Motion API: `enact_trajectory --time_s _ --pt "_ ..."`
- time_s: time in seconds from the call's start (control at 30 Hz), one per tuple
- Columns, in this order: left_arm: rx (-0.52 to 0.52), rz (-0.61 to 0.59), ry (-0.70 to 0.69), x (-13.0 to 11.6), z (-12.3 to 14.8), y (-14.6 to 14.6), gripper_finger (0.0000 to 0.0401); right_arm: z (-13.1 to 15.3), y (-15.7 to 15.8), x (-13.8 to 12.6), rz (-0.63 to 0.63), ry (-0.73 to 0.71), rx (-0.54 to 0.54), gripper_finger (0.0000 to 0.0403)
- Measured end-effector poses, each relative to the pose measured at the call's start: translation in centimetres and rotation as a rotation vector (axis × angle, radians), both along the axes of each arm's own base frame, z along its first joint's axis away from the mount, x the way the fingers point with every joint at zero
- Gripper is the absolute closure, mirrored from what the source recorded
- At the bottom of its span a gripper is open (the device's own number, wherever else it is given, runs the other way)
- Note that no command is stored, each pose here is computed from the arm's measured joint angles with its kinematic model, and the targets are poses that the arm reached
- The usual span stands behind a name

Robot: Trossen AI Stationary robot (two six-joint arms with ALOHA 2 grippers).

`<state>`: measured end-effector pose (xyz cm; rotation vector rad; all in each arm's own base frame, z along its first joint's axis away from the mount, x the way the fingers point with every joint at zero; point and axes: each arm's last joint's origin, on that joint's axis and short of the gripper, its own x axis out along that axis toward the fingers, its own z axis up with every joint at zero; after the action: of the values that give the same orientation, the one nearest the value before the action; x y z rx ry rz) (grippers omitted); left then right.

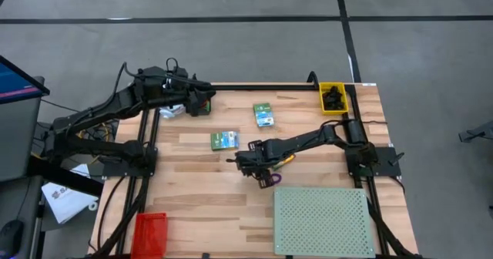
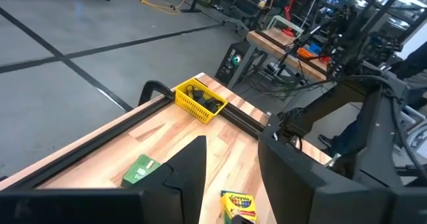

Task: Pick & Place Office Desk Supplies
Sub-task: Put the yellow spring keychain into the black bin

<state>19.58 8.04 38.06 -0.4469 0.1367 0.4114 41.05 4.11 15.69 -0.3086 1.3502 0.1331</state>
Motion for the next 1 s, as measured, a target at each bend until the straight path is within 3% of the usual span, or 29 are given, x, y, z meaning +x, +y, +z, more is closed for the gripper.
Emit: enact_trajectory --time_s 0.4,0.73,1.0 --pt "0.016 -0.023 0.007 0.4 0.0 -0.9 0.027 -0.8 -1.9 0.1 -0.13 -0.033 0.033 0.0223" --pt "0.038 -0.033 0.015 0.4 0.0 -1.1 0.027 -0.9 0.1 -0.6 -0.08 0.028 0.05 0.0223" --pt "0.04 -0.034 0.016 0.4 0.0 -1.1 0.027 -0.8 0.1 0.0 -0.109 -0.04 0.065 0.0223"
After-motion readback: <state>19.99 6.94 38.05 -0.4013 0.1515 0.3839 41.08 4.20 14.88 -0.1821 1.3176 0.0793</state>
